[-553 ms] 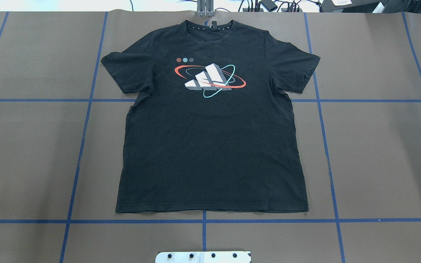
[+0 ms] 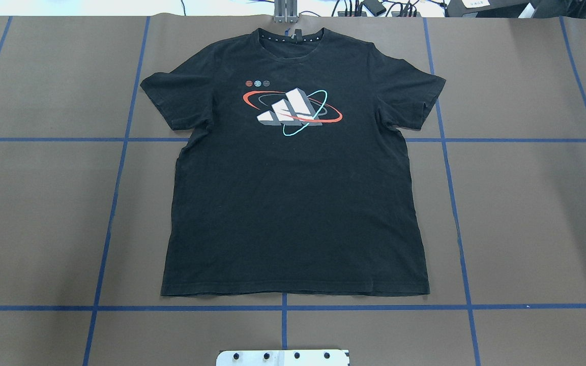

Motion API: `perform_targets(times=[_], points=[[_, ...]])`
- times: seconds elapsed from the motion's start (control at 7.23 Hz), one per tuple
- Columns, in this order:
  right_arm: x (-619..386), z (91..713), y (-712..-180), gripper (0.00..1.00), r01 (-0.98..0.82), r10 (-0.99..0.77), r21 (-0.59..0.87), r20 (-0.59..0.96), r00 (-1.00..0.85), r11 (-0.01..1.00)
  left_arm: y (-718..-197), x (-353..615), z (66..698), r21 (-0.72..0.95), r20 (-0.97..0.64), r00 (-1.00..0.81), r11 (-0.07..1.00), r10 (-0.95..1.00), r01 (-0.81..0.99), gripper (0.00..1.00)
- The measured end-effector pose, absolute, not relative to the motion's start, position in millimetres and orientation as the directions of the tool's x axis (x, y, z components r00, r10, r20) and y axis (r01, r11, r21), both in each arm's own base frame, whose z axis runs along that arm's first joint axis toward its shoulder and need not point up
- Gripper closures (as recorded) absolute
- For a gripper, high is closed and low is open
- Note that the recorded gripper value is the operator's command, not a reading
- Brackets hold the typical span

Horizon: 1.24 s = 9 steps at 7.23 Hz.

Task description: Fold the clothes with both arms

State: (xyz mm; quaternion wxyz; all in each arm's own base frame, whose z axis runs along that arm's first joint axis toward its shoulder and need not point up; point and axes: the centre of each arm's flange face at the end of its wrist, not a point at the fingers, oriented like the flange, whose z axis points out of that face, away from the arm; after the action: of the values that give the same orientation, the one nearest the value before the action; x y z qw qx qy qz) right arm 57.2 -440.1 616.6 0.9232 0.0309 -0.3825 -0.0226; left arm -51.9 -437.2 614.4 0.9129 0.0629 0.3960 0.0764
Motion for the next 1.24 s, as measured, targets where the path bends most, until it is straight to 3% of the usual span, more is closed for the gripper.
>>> perform_targets(times=[0.55,1.24], points=[[18,584,-478,0.0,0.043,-0.132,0.143,0.701,0.701,0.989,-479,-45,568,0.268,-0.694,0.671,0.959,0.259,-0.094,0.0],[-66,541,-610,0.0,0.015,-0.099,0.122,0.73,0.676,0.992,-566,-19,528,0.532,-0.598,0.645,0.838,0.476,-0.125,0.0]])
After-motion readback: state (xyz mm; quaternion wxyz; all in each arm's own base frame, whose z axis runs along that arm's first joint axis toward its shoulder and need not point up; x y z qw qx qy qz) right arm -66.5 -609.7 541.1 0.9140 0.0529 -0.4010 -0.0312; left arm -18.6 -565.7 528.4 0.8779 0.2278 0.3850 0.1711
